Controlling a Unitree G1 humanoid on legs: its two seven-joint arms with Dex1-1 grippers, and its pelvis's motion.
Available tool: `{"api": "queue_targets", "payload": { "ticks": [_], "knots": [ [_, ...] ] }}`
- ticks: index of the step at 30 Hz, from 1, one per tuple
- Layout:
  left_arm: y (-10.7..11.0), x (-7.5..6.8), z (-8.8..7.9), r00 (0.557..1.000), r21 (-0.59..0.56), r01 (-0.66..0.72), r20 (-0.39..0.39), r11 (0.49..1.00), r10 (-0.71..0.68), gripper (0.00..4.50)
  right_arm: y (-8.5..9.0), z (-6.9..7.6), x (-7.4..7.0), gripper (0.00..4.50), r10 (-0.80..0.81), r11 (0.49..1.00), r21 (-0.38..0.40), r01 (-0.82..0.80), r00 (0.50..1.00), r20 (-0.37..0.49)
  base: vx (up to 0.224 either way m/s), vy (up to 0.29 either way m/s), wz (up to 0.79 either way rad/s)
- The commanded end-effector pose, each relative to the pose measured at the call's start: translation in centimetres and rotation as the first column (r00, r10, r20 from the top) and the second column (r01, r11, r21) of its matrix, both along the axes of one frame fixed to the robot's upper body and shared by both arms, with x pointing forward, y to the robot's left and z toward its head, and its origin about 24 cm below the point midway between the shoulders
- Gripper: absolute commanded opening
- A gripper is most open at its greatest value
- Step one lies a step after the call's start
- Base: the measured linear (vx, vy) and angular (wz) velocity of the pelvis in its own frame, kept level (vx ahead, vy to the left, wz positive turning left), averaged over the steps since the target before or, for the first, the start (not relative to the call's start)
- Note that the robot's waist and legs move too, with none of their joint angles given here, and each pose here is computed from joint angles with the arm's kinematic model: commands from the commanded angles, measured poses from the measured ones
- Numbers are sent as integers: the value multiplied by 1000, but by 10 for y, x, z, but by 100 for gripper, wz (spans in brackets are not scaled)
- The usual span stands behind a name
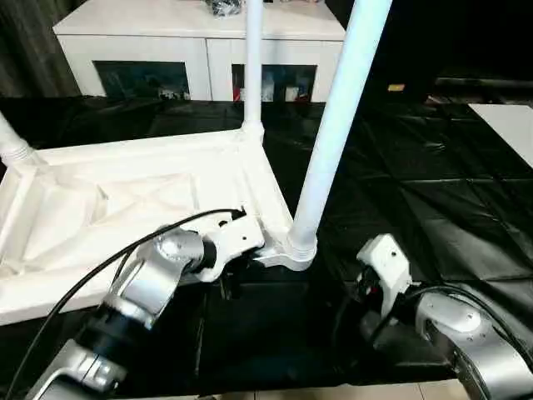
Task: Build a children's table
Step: Rotate table base, then rotate leg to tighten
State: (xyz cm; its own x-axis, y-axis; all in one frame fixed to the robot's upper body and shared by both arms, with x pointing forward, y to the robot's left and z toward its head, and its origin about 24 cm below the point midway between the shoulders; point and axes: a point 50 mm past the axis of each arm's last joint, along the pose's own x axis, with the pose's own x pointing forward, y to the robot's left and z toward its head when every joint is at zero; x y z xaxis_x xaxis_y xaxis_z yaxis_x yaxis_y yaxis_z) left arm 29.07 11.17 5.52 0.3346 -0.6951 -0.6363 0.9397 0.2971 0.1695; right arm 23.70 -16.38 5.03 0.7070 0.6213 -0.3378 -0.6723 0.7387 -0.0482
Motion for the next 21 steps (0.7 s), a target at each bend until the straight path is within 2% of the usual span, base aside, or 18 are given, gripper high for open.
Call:
{"api": "queue_targets", "payload": {
  "ticks": [1,4,7,12,15,21],
  "knots": [
    [-9,1,-1,996,-82,-61,54,995,66,3,-5,8,5,388,-33,999,23,32,999,21,0,0,0],
    [-15,2,2,995,-168,-62,67,984,75,3,-5,10,5,388,-34,999,43,32,999,40,0,0,0],
    [-19,2,4,993,-172,-31,107,985,50,3,-1,13,5,388,-10,998,57,7,999,44,0,0,0],
    [-20,-3,0,997,-191,16,76,981,-1,3,0,9,13,388,-12,999,34,11,999,37,0,0,0],
    [-18,-7,-5,997,-159,64,55,985,-56,3,-2,8,22,388,-20,1000,20,20,999,38,0,0,0],
    [-12,-11,-14,992,-67,123,15,990,-122,3,-4,9,29,388,30,1000,3,-30,999,32,0,0,0]
  ]
}}
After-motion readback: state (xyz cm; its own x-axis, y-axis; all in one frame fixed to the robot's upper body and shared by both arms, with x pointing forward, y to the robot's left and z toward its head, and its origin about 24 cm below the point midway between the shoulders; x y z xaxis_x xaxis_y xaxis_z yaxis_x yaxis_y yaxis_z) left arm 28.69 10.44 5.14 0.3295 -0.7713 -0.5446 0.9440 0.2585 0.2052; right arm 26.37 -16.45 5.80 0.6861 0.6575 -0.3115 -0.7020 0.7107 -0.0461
